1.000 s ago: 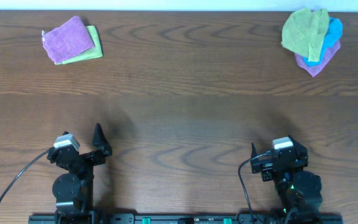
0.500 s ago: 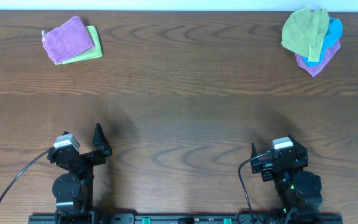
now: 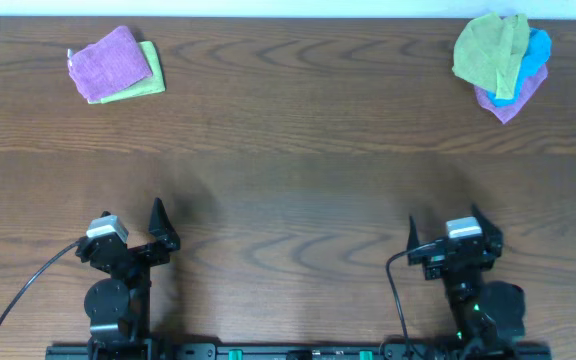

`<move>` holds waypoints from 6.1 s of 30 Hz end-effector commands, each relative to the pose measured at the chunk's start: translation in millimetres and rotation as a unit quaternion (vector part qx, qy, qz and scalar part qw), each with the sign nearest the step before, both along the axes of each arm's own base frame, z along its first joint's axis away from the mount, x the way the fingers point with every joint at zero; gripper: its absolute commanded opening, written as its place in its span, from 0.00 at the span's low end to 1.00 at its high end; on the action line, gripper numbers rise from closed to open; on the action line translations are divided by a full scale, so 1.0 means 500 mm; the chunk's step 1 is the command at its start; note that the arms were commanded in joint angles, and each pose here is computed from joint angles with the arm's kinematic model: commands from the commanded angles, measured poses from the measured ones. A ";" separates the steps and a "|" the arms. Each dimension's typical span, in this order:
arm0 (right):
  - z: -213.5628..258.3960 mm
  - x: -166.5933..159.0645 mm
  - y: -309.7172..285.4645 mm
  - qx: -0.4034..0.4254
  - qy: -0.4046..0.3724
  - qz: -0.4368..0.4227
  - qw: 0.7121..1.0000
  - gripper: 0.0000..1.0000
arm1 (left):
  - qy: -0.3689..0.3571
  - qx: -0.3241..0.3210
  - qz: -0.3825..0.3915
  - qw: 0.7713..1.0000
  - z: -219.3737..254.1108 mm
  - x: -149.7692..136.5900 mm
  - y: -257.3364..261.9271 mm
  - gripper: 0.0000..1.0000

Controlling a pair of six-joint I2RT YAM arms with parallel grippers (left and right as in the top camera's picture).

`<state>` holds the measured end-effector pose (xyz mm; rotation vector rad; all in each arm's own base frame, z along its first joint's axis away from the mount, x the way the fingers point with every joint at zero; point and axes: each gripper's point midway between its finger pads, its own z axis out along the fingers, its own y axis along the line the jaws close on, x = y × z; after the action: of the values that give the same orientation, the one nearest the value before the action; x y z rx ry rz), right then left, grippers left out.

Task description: Fold the cloth

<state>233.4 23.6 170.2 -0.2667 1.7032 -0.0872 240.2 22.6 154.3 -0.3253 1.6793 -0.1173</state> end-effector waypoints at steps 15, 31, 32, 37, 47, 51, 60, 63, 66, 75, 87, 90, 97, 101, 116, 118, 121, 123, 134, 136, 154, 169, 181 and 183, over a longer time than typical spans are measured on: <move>0.166 0.105 -0.206 0.244 -0.125 -0.223 0.935 0.99 | 0.021 0.005 0.000 1.000 -0.038 0.001 0.000 0.95; -0.001 0.460 -0.353 0.222 0.213 -0.258 0.916 0.99 | 0.021 0.005 0.000 1.000 -0.038 0.001 0.000 0.96; -0.011 0.482 -0.364 0.205 0.225 -0.258 0.917 0.99 | 0.021 0.005 0.000 1.000 -0.038 0.001 0.000 0.95; -0.067 0.556 -0.410 0.156 0.270 -0.253 0.916 0.99 | 0.021 0.005 0.000 1.000 -0.038 0.001 0.000 0.95; -0.209 0.603 -0.445 0.085 0.347 -0.226 0.906 0.93 | 0.021 0.005 0.000 1.000 -0.038 0.001 0.000 0.95; -0.228 0.603 -0.445 0.063 0.356 -0.213 0.907 0.82 | 0.021 0.005 0.000 1.000 -0.038 0.001 0.000 0.95; -0.221 0.618 -0.448 0.058 0.339 -0.210 0.915 0.42 | 0.021 0.005 0.000 1.000 -0.038 0.001 0.000 0.96; -0.218 0.623 -0.446 0.060 0.334 -0.206 0.918 0.65 | 0.021 0.005 0.000 1.000 -0.038 0.001 0.000 0.95; -0.222 0.625 -0.446 0.058 0.334 -0.205 0.918 0.66 | 0.021 0.005 0.000 1.000 -0.038 0.001 0.000 0.96; -0.276 0.626 -0.425 0.061 0.356 -0.193 0.912 0.42 | 0.021 0.005 0.000 1.000 -0.038 0.001 0.000 0.95; -0.226 0.653 -0.391 0.047 0.359 -0.184 0.914 0.01 | 0.021 0.005 0.000 1.000 -0.038 0.001 0.000 0.95; -0.184 0.662 -0.389 0.029 0.361 -0.189 0.913 0.01 | 0.021 0.005 0.000 1.000 -0.038 0.001 0.000 0.95; -0.106 0.674 -0.352 0.003 0.372 -0.165 0.913 0.01 | 0.021 0.005 0.000 1.000 -0.038 0.001 0.000 0.95; -0.051 0.678 -0.297 -0.017 0.376 -0.138 0.916 0.01 | 0.021 0.005 0.000 1.000 -0.038 0.001 0.000 0.95; 0.145 0.612 0.160 -0.135 0.327 0.032 0.935 0.01 | 0.021 0.005 0.000 1.000 -0.038 0.001 0.000 0.95; 0.160 0.593 0.204 -0.155 0.320 0.042 0.934 0.01 | 0.021 0.005 0.000 1.000 -0.038 0.001 0.000 0.95; 0.159 0.556 0.268 -0.184 0.325 0.059 0.926 0.01 | 0.021 0.005 0.000 1.000 -0.038 0.001 0.000 0.95; 0.147 0.528 0.302 -0.198 0.339 0.076 0.917 0.01 | 0.021 0.005 0.000 1.000 -0.038 0.001 0.000 0.95; 0.157 0.430 0.485 -0.196 0.330 0.163 0.909 0.01 | 0.021 0.005 0.000 1.000 -0.038 0.001 0.000 0.95; 0.152 0.409 0.503 -0.204 0.335 0.175 0.903 0.01 | 0.021 0.005 0.000 1.000 -0.038 0.001 0.000 0.95; 0.086 0.030 0.506 -0.181 0.603 0.358 0.689 0.26 | 0.021 0.005 0.000 1.000 -0.038 0.001 0.000 0.95; 0.054 0.189 0.514 -0.195 0.521 0.306 0.772 0.99 | 0.021 0.005 0.000 1.000 -0.038 0.001 0.000 0.95; -0.155 0.296 0.404 -0.138 0.638 0.210 0.728 0.02 | 0.021 0.005 0.000 1.000 -0.038 0.001 0.000 0.95; -0.182 0.293 0.383 -0.136 0.660 0.202 0.711 0.02 | 0.021 0.005 0.000 1.000 -0.038 0.001 0.000 0.95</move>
<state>381.6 220.5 86.0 -1.1500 2.9658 0.2318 240.2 22.6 154.7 -0.3227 1.6774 -0.1156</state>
